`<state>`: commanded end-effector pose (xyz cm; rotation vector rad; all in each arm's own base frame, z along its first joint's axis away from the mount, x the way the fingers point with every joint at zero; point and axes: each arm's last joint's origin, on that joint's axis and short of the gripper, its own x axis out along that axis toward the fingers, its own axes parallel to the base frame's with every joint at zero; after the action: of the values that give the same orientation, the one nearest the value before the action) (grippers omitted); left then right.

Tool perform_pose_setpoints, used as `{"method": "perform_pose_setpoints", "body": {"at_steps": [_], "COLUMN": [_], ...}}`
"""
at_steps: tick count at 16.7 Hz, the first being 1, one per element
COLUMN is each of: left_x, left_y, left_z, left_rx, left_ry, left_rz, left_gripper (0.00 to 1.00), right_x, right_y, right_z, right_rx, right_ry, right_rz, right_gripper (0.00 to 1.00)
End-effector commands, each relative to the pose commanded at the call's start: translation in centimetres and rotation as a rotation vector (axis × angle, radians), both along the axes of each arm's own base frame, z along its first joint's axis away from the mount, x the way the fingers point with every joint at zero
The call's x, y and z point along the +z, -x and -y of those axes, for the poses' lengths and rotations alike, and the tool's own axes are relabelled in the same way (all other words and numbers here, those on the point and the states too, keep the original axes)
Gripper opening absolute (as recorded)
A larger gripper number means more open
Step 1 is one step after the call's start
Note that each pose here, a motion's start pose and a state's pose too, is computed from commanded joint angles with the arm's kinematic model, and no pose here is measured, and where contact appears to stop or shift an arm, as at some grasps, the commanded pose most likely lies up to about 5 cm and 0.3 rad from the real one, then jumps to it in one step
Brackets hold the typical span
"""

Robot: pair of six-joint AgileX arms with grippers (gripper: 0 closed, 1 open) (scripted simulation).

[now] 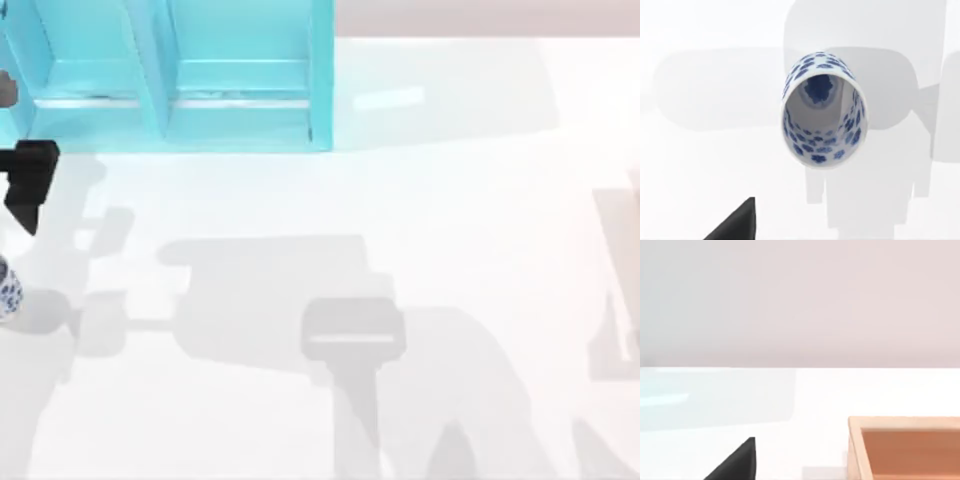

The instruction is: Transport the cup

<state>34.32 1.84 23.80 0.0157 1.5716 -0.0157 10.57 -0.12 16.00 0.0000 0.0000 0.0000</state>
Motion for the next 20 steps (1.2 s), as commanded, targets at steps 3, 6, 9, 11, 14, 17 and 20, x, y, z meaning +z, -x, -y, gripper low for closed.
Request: {"method": "perform_pose_setpoints", "body": {"at_steps": [3, 6, 9, 11, 14, 17, 20], "left_x": [0.0, -0.5, -3.2, -5.7, -9.0, -10.0, -10.0], "left_y": [0.0, 0.0, -0.3, -0.4, -0.2, 0.0, 0.0], "left_z": [0.0, 0.1, 0.0, 0.0, 0.0, 0.0, 0.0], "left_rx": [0.0, -0.003, 0.001, 0.0, 0.0, 0.0, 0.0], "left_ry": [0.0, 0.0, 0.0, 0.0, 0.0, 0.0, 0.0], "left_rz": [0.0, -0.001, -0.002, 0.006, 0.006, 0.0, 0.0], "left_gripper": [1.0, 1.0, 1.0, 1.0, 1.0, 1.0, 1.0], "right_x": [0.0, 0.0, 0.0, 0.0, 0.0, 0.0, 0.0], "right_y": [0.0, 0.0, 0.0, 0.0, 0.0, 0.0, 0.0], "right_z": [0.0, 0.0, 0.0, 0.0, 0.0, 0.0, 0.0], "right_rx": [0.0, 0.0, 0.0, 0.0, 0.0, 0.0, 0.0], "right_ry": [0.0, 0.0, 0.0, 0.0, 0.0, 0.0, 0.0], "right_rz": [0.0, 0.0, 0.0, 0.0, 0.0, 0.0, 0.0], "right_gripper": [1.0, 1.0, 1.0, 1.0, 1.0, 1.0, 1.0]}}
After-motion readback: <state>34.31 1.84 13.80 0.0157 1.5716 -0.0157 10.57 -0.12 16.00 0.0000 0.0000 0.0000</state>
